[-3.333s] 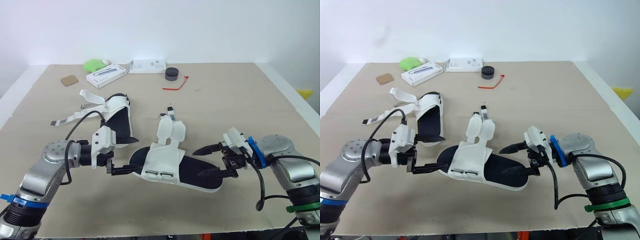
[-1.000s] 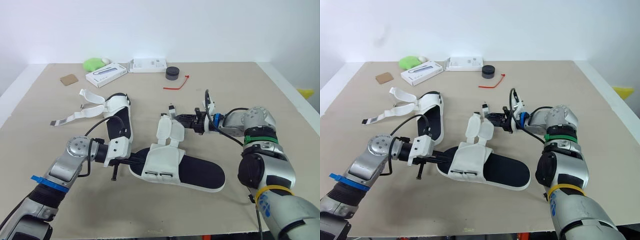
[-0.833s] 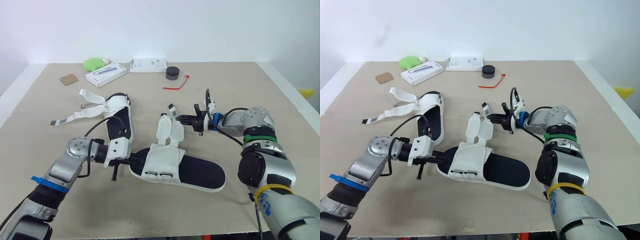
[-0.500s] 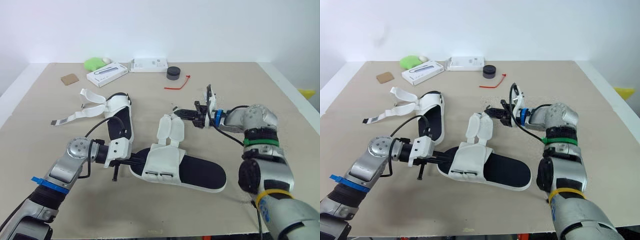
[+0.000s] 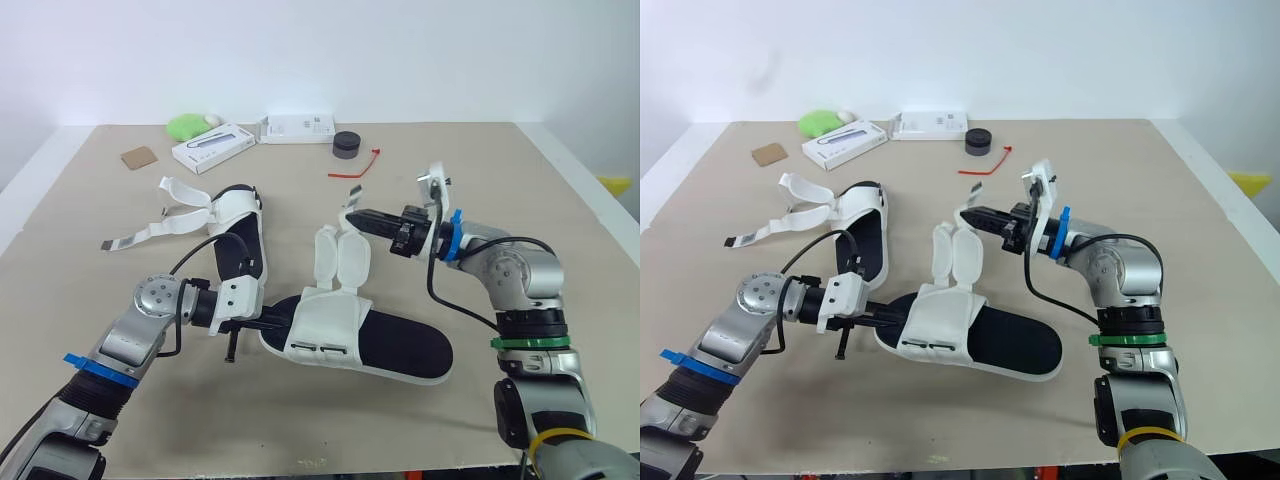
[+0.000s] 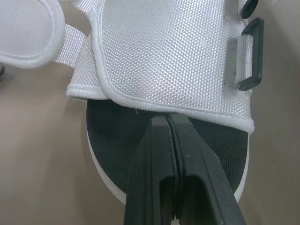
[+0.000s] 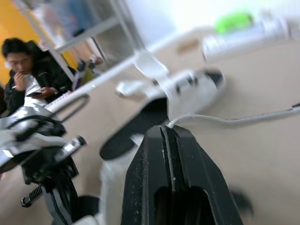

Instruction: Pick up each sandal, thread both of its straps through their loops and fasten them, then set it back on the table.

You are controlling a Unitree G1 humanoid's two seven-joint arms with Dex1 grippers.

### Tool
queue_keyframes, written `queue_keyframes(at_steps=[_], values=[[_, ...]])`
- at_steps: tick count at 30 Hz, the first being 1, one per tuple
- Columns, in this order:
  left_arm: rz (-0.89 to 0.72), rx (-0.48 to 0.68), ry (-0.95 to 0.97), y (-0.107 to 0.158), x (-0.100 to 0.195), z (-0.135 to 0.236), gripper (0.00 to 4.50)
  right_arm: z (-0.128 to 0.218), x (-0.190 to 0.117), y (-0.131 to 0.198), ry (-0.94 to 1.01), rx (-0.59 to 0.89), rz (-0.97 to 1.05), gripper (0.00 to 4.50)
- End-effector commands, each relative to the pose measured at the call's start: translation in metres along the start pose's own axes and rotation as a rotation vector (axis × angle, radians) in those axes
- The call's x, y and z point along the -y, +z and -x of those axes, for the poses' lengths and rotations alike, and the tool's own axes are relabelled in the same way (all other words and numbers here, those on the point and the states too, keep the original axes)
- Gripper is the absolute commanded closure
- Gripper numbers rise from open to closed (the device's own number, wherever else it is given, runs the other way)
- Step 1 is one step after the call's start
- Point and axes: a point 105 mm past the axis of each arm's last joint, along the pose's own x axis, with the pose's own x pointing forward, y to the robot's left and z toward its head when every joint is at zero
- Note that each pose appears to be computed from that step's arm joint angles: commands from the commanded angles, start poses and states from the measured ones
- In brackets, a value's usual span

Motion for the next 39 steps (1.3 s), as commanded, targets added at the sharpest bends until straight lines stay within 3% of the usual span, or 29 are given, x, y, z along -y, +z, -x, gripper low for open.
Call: queue_keyframes(at_steps=[1, 9, 14, 18, 22, 29, 39], values=[[-0.001, -0.016, -0.005, -0.003, 0.002, 0.0, 4.5, 0.005, -0.017, 0.015, 0.073, 0.05, 0.167, 4.46], [0.001, -0.017, -0.009, -0.005, 0.003, 0.0, 4.5, 0.008, -0.043, -0.001, 0.213, 0.027, 0.716, 4.46], [0.001, -0.019, -0.008, -0.005, 0.003, 0.0, 4.5, 0.008, -0.066, -0.008, 0.311, 0.067, 0.95, 4.46], [0.003, -0.019, -0.007, -0.006, 0.003, 0.001, 4.5, 0.012, -0.103, -0.025, 0.531, 0.095, 1.255, 4.46], [0.01, -0.011, -0.002, -0.005, 0.002, 0.0, 4.5, 0.016, -0.113, -0.036, 0.642, 0.094, 1.429, 4.46], [0.056, 0.037, 0.023, 0.004, -0.004, -0.002, 4.5, 0.017, -0.112, -0.045, 0.74, 0.046, 1.644, 4.46], [0.139, 0.075, 0.067, 0.011, -0.008, -0.005, 4.5, 0.014, -0.098, -0.039, 0.728, 0.021, 1.671, 4.46]])
